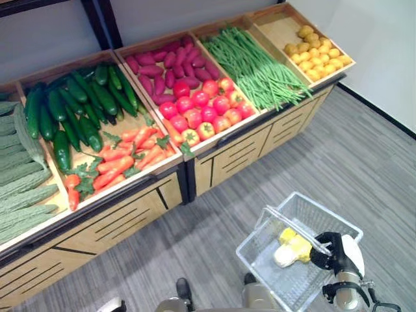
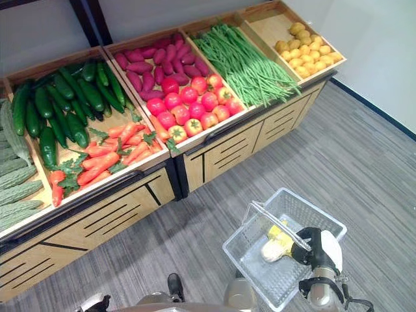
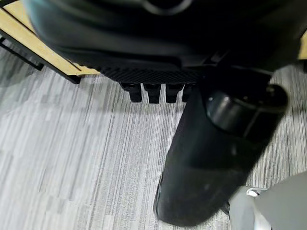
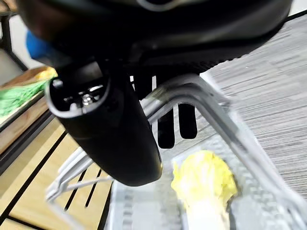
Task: Get the vegetables into the basket
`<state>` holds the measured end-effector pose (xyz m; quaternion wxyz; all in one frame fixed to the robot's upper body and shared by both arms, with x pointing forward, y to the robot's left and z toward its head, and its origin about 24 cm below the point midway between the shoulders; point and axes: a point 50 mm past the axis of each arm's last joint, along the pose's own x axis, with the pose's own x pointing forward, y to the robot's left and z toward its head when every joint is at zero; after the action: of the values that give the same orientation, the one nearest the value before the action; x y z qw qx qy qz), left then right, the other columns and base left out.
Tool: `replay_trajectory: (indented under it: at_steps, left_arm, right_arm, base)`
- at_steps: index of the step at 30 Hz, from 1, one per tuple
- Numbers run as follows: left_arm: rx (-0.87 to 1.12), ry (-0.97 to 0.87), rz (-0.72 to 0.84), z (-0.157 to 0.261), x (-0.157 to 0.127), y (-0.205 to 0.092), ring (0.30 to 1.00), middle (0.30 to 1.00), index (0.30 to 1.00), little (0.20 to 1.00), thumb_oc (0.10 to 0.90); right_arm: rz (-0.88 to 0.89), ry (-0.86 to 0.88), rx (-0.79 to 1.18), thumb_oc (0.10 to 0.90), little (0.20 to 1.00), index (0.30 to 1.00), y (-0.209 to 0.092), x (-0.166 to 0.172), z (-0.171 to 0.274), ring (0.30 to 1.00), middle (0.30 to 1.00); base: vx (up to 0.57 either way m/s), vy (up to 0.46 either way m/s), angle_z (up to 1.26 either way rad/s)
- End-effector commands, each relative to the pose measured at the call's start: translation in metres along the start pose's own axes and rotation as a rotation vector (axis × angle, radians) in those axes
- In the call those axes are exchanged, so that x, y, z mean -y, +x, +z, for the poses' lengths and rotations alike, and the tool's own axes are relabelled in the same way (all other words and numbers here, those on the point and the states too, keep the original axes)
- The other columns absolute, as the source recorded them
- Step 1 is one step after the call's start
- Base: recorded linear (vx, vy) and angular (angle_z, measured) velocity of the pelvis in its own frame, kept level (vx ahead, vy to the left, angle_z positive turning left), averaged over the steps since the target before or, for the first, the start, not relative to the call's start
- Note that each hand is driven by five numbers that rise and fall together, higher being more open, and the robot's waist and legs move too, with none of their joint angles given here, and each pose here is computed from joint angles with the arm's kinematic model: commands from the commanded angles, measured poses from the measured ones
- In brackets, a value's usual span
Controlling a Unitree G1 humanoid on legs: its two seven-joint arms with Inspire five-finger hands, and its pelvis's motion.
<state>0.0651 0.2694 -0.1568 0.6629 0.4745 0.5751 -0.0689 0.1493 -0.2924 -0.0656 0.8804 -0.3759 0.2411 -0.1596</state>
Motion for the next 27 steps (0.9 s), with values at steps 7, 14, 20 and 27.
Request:
replay_trajectory:
  at_steps: [7, 14, 20, 27]
  left_arm:
    - [-0.039, -0.050, 0.053, -0.014, -0.012, 0.002, 1.000, 1.000, 1.000, 1.000, 0.900]
    - [-0.010, -0.065, 0.069, -0.003, -0.018, 0.004, 1.000, 1.000, 1.000, 1.000, 0.900]
    - [-0.010, -0.094, 0.048, -0.003, -0.010, 0.002, 1.000, 1.000, 1.000, 1.000, 0.900]
    - [-0.025, -0.151, -0.018, 0.000, 0.012, -0.004, 1.000, 1.000, 1.000, 1.000, 0.900]
  right_arm:
    - [-0.188, 0.093, 0.315, 0.400, 0.300, 0.300, 0.037, 0.039, 0.079, 0.300, 0.300]
    - [-0.208, 0.093, 0.376, 0.400, 0.300, 0.300, 0.038, 0.040, 0.092, 0.300, 0.300]
    - [-0.194, 0.071, 0.396, 0.400, 0.300, 0.300, 0.033, 0.038, 0.093, 0.300, 0.300]
    - [-0.211, 0.026, 0.414, 0.400, 0.300, 0.300, 0.035, 0.056, 0.090, 0.300, 0.300]
  base:
    - [0.05, 0.179, 0.01]
    - [0.09, -0.037, 0.14]
    - [0.18, -0.203, 0.48]
    - [0.16, -0.287, 0.32]
